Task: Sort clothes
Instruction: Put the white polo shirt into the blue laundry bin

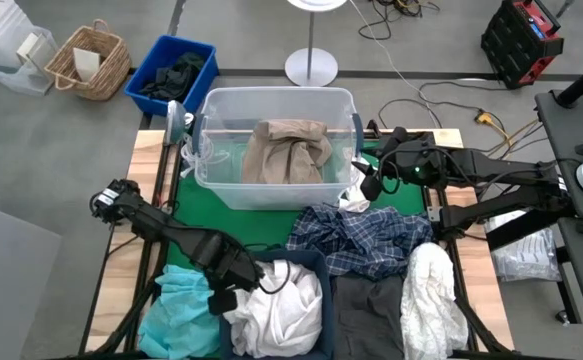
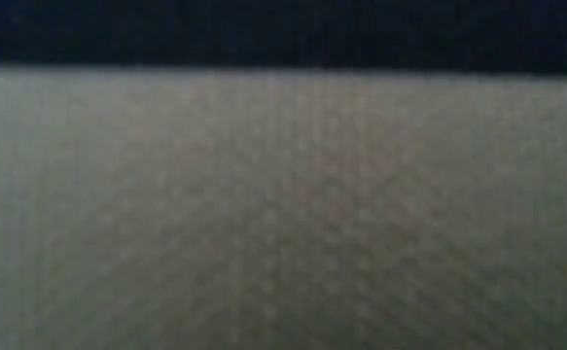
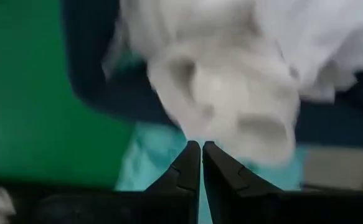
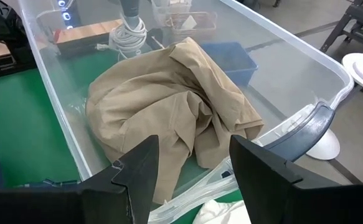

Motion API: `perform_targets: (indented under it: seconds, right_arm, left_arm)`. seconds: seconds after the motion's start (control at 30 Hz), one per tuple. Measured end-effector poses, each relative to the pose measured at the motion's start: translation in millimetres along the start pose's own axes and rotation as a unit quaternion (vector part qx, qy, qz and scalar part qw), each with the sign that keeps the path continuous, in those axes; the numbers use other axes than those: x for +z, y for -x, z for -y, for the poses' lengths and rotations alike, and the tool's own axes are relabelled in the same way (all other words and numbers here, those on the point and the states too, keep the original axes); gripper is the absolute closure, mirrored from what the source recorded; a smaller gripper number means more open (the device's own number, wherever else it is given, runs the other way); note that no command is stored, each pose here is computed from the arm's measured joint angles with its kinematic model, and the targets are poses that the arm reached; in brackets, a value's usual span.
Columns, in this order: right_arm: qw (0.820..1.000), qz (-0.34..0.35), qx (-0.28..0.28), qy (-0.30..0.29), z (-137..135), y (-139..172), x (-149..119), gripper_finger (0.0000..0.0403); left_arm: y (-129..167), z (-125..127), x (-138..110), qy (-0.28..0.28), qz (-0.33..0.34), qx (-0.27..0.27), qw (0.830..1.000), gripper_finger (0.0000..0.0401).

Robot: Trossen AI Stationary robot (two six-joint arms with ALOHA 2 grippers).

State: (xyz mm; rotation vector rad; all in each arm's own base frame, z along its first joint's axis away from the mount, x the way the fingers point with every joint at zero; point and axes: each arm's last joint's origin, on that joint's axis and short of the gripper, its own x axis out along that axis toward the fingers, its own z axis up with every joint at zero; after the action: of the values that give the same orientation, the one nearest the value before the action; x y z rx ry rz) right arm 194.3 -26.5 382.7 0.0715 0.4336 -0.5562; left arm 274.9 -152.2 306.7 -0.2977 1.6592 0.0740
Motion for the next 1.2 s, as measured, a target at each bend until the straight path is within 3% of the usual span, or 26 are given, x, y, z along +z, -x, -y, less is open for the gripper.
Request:
perform_targets:
  seconds: [0.3, 0.7, 1.07, 1.2]
  right_arm:
    - [1.000, -0.002, -0.001, 0.001, -0.4, -1.2, -0.8, 0.0213]
    - [1.000, -0.005, -0.001, 0.001, -0.7, -2.2, -2.3, 0.0213]
    - [1.000, -0.007, -0.002, -0.003, -0.9, -3.1, -3.5, 0.0213]
    - [1.000, -0.007, -0.002, -0.002, -1.0, -3.3, -3.7, 0.0213]
  left_arm:
    - [-7.8, 6.4, 2.4, 0.056, -0.003, -0.038, 0.998, 0.0401]
    - [-12.6, 5.0, -5.6, 0.140, -0.093, -0.060, 0.984, 0.0401]
    - [-30.1, 9.6, 7.8, 0.100, -0.045, -0.067, 0.992, 0.0401]
    - [-34.3, 10.3, 15.5, 0.077, 0.016, -0.055, 0.995, 0.0401]
